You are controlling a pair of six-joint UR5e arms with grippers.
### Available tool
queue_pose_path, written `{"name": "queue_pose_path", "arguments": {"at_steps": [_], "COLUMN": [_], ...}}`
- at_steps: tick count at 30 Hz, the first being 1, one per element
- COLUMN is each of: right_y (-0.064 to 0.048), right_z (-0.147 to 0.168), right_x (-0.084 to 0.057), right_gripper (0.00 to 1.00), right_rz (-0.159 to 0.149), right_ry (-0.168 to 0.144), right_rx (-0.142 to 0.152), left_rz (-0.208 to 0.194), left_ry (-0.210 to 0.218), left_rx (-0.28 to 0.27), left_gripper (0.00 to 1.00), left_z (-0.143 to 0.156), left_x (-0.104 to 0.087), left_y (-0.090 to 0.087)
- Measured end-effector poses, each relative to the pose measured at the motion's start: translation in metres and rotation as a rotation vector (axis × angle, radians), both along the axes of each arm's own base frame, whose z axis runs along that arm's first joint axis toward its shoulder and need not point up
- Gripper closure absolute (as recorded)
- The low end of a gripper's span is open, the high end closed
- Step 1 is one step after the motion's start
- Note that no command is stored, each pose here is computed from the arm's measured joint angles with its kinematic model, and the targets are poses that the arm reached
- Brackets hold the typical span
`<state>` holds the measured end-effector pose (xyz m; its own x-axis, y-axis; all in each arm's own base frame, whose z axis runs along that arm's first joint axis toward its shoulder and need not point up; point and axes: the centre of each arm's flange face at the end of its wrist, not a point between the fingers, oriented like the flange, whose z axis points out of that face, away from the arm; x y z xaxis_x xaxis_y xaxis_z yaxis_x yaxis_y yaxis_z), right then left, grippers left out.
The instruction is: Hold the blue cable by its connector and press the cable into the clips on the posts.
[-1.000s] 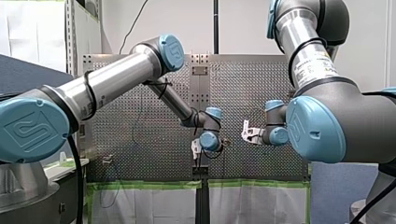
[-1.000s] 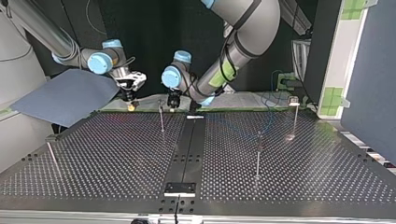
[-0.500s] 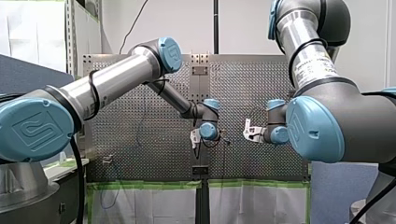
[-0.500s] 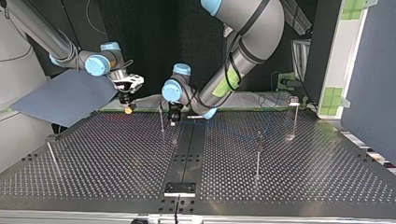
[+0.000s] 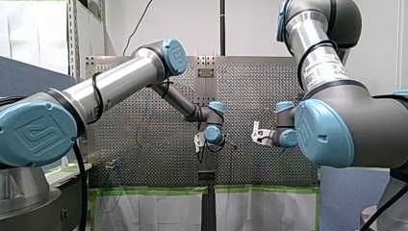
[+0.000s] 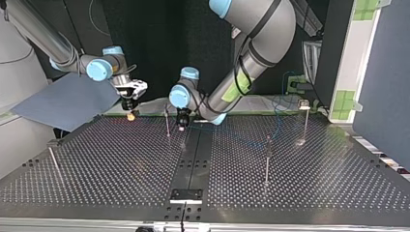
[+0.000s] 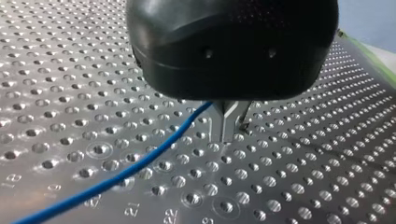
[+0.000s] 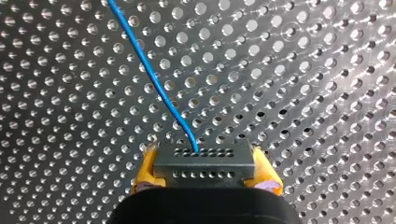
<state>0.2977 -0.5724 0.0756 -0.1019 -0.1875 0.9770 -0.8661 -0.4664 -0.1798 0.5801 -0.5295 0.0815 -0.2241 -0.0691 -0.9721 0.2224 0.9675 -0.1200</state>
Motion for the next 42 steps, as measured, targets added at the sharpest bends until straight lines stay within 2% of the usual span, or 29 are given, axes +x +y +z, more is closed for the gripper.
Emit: {"name": "queue_pose_path", "arguments": {"at_steps": [3, 5, 6, 8, 9, 10, 11, 15, 16, 17, 18, 20, 21, 22, 23, 24, 26, 29, 36, 42], "right_y": [-0.003, -0.005, -0.006, -0.007, -0.007, -0.007, -0.008, -0.008, -0.007, -0.007, -0.007, -0.007, -0.007, -0.007, -0.007, -0.006, -0.006, -0.006, -0.006, -0.007], "right_z": [0.002, 0.003, 0.004, 0.004, 0.004, 0.004, 0.004, 0.004, 0.004, 0.004, 0.003, 0.003, 0.003, 0.003, 0.003, 0.002, 0.002, 0.002, 0.002, 0.002], "right_x": [0.0, -0.001, -0.001, -0.001, -0.002, -0.002, -0.002, -0.001, -0.001, -0.001, -0.001, -0.001, -0.001, -0.001, -0.001, -0.001, -0.001, -0.001, -0.001, -0.002], "right_gripper": [1.0, 1.0, 1.0, 1.0, 1.0, 1.0, 1.0, 1.0, 1.0, 1.0, 1.0, 1.0, 1.0, 1.0, 1.0, 1.0, 1.0, 1.0, 1.0, 1.0], "right_rz": [-0.002, -0.003, -0.004, -0.005, -0.005, -0.006, -0.006, -0.005, -0.004, -0.004, -0.003, -0.003, -0.002, -0.002, -0.002, -0.002, -0.002, -0.002, 0.002, 0.002], "right_ry": [-0.002, -0.002, -0.003, -0.003, -0.004, -0.004, -0.004, -0.003, -0.003, -0.002, -0.002, -0.001, -0.001, 0.0, 0.0, 0.0, 0.0, 0.001, 0.001, -0.001], "right_rx": [0.0, 0.0, 0.0, 0.0, 0.0, 0.0, 0.0, 0.001, 0.001, 0.002, 0.002, 0.004, 0.004, 0.005, 0.005, 0.006, 0.006, 0.007, 0.007, 0.009], "left_rz": [0.003, 0.013, 0.019, 0.035, 0.04, 0.045, 0.051, 0.056, 0.054, 0.051, 0.049, 0.044, 0.042, 0.039, 0.038, 0.039, 0.041, 0.044, 0.038, 0.007], "left_ry": [-0.002, -0.005, -0.005, -0.006, -0.007, -0.008, -0.009, -0.009, -0.007, -0.004, -0.001, 0.006, 0.009, 0.012, 0.017, 0.022, 0.036, 0.061, 0.113, 0.134], "left_rx": [0.014, 0.031, 0.038, 0.056, 0.064, 0.073, 0.086, 0.129, 0.14, 0.155, 0.165, 0.193, 0.205, 0.217, 0.231, 0.239, 0.247, 0.252, 0.287, 0.299], "left_gripper": [0.96, 0.82, 0.82, 0.73, 0.73, 0.64, 0.62, 0.62, 0.59, 0.51, 0.51, 0.42, 0.42, 0.31, 0.25, 0.25, 0.09, 0.04, 0.04, 0.0], "left_z": [0.0, 0.0, 0.0, 0.0, 0.0, 0.0, 0.0, -0.001, -0.001, -0.002, -0.002, -0.002, -0.003, -0.003, -0.004, -0.004, -0.005, -0.006, -0.009, -0.008], "left_x": [-0.003, -0.004, -0.004, -0.004, -0.004, -0.004, -0.004, -0.006, -0.006, -0.007, -0.008, -0.01, -0.011, -0.012, -0.014, -0.016, -0.02, -0.026, -0.039, -0.051], "left_y": [-0.002, -0.002, -0.001, 0.001, 0.002, 0.003, 0.004, 0.005, 0.005, 0.006, 0.006, 0.006, 0.006, 0.006, 0.006, 0.006, 0.005, 0.004, 0.004, -0.004]}}
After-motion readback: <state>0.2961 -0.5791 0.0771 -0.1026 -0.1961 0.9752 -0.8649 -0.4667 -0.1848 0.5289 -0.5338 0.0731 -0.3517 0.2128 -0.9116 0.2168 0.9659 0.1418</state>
